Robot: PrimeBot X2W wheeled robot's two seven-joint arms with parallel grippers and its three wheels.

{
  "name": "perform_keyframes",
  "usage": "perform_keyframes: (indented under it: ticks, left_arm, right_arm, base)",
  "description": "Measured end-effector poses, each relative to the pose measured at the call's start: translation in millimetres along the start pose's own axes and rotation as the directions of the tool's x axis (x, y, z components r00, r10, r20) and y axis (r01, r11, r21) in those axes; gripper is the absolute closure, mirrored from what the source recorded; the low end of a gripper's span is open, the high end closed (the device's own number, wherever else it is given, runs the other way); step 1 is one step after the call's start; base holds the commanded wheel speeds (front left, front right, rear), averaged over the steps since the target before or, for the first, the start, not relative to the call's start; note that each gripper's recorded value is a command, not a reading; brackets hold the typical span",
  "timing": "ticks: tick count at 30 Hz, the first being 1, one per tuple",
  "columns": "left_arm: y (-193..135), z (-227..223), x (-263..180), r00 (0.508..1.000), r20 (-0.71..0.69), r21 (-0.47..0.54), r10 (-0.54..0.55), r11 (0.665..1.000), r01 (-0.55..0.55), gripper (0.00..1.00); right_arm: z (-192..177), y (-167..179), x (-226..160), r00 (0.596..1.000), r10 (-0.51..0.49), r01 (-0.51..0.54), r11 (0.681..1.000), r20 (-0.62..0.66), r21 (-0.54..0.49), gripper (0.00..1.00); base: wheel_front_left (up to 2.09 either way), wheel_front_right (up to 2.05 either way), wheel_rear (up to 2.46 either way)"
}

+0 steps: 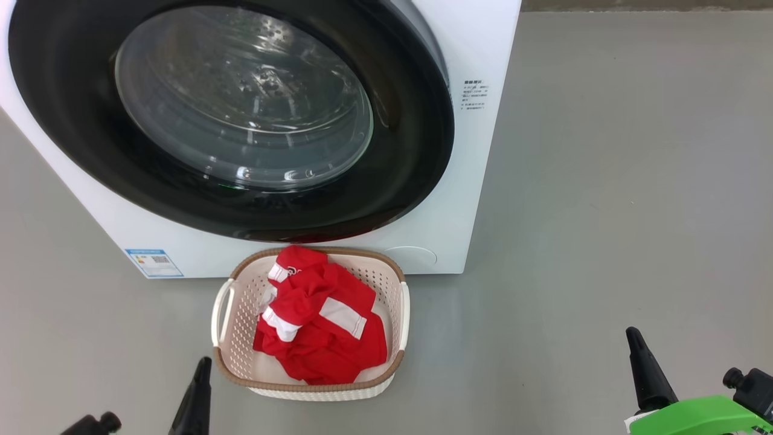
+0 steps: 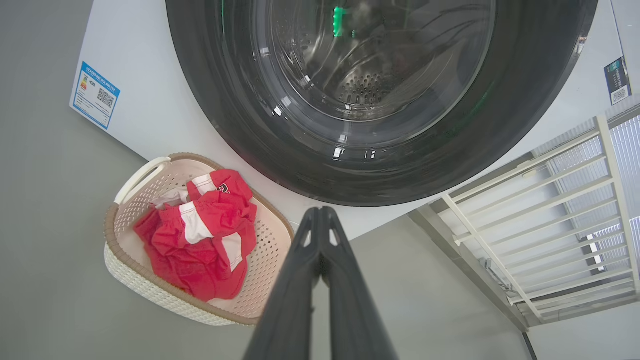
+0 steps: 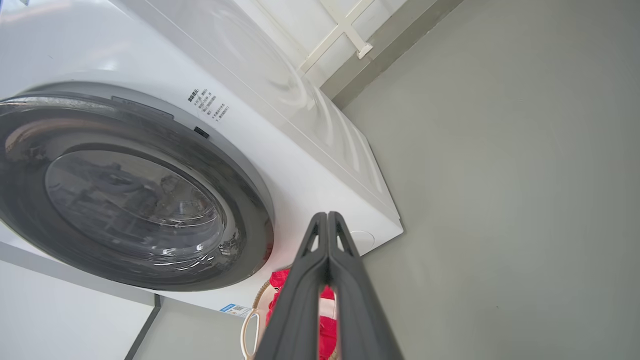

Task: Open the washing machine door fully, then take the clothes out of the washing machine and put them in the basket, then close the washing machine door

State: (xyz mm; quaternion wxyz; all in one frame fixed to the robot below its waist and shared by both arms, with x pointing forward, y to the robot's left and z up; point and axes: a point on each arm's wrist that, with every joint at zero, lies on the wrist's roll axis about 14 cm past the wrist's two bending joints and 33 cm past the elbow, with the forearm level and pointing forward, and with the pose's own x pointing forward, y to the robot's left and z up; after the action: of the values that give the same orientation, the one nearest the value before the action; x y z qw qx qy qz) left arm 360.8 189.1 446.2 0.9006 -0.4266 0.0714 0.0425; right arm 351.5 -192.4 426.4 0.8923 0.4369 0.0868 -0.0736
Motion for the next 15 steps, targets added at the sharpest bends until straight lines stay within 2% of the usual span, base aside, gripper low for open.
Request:
perform_keyframes:
  ticks: [15]
  left_arm:
    - [-2.2, 3.0, 1.2, 1.0, -0.003, -0.135, 0.0, 0.991, -0.001, 1.0]
  right_arm:
    - [8.1, 6.5, 3.7, 1.0, 0.014, -0.016, 0.991, 0.01, 0.135, 1.0]
  base:
    - [0.0, 0.0, 0.0]
